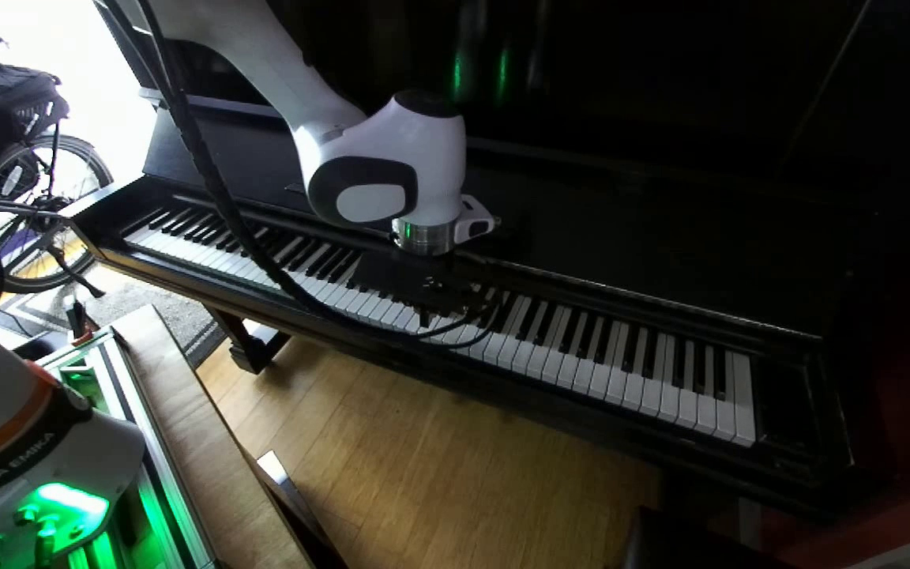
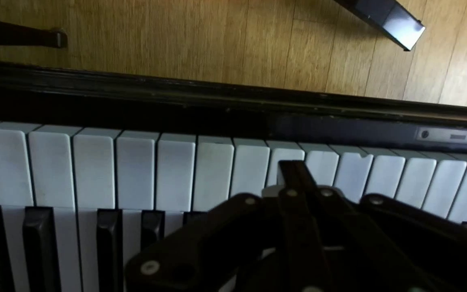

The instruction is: Press the E key on the piano

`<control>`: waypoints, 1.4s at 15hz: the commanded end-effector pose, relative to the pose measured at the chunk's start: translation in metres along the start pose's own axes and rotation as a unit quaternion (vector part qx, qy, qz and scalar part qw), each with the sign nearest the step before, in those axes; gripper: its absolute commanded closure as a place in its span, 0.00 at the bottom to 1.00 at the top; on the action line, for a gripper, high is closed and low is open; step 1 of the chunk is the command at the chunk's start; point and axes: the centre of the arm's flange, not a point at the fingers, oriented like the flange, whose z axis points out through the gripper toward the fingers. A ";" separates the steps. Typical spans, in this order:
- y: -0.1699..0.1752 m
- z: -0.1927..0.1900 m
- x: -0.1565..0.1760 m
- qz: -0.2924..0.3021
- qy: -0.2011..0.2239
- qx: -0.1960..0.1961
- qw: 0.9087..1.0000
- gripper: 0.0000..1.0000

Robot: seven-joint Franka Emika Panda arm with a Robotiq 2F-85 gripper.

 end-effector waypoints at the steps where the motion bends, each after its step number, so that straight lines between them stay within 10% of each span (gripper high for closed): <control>1: 0.008 0.014 0.001 0.007 0.010 -0.008 1.000 1.00; 21: 0.016 0.033 0.002 0.013 0.011 -0.017 1.000 1.00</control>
